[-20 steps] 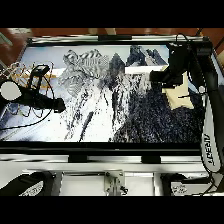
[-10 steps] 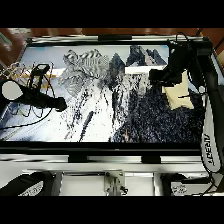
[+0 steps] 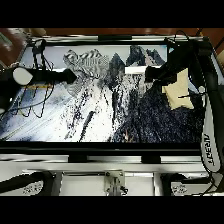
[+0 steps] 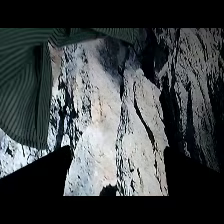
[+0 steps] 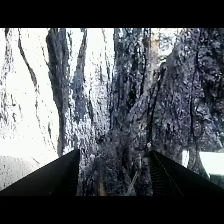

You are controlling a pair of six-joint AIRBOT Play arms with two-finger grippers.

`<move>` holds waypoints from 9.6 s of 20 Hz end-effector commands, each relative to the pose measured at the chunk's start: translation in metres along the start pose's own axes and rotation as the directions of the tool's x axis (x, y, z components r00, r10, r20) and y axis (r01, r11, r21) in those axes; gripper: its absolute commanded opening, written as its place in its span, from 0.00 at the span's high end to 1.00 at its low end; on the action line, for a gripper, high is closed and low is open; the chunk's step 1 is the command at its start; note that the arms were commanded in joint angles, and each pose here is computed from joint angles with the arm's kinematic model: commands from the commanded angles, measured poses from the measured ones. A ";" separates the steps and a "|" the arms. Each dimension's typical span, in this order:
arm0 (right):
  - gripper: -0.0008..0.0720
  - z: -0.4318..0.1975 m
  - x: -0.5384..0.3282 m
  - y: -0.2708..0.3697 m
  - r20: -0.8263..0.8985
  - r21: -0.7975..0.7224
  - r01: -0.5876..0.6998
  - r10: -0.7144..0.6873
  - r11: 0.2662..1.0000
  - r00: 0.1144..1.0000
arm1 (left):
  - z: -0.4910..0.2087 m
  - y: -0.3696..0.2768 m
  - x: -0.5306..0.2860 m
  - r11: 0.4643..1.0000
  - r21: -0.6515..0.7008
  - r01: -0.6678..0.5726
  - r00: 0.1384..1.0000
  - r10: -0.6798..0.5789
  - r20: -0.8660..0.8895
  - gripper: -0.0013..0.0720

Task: Fold the shirts.

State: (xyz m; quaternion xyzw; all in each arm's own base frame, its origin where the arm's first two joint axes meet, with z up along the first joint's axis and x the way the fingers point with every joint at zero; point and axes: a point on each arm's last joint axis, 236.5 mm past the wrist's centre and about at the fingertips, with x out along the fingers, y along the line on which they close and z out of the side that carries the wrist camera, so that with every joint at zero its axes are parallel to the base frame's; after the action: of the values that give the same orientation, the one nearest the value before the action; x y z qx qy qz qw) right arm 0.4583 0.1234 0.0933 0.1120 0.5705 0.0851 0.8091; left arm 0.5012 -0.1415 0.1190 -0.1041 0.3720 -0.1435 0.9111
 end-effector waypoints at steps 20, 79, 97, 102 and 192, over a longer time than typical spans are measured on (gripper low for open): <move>0.25 0.004 0.000 0.005 0.018 -0.116 -0.019 0.022 0.993 1.000 | 0.100 0.037 0.125 0.981 0.188 -0.057 0.983 0.022 0.181 0.89; 0.08 -0.321 0.060 -0.056 -0.498 0.338 -0.067 0.239 0.939 0.834 | -0.212 -0.010 0.034 0.997 -0.018 0.069 0.769 -0.065 -0.636 0.00; 0.88 -0.148 0.051 -0.081 -0.169 0.095 -0.035 0.051 0.995 0.984 | -0.275 -0.030 -0.022 0.970 0.059 0.237 0.520 -0.075 -0.851 0.89; 0.88 0.029 -0.041 -0.057 0.416 -0.042 -0.033 0.047 0.999 0.908 | -0.309 -0.150 -0.030 0.881 -0.054 0.471 0.474 -0.304 -0.827 0.89; 0.36 -0.133 -0.041 0.008 -0.336 -0.219 0.057 -0.130 0.974 0.933 | -0.118 -0.183 -0.017 0.908 0.168 0.383 0.921 -0.360 -0.151 0.89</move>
State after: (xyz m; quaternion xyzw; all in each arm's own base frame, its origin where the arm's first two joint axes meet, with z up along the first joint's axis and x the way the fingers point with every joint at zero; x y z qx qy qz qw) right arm 0.3194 0.1358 0.0794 -0.0534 0.7035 0.1687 0.6883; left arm 0.3432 -0.3113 0.0880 -0.0479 0.4365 -0.3714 0.8181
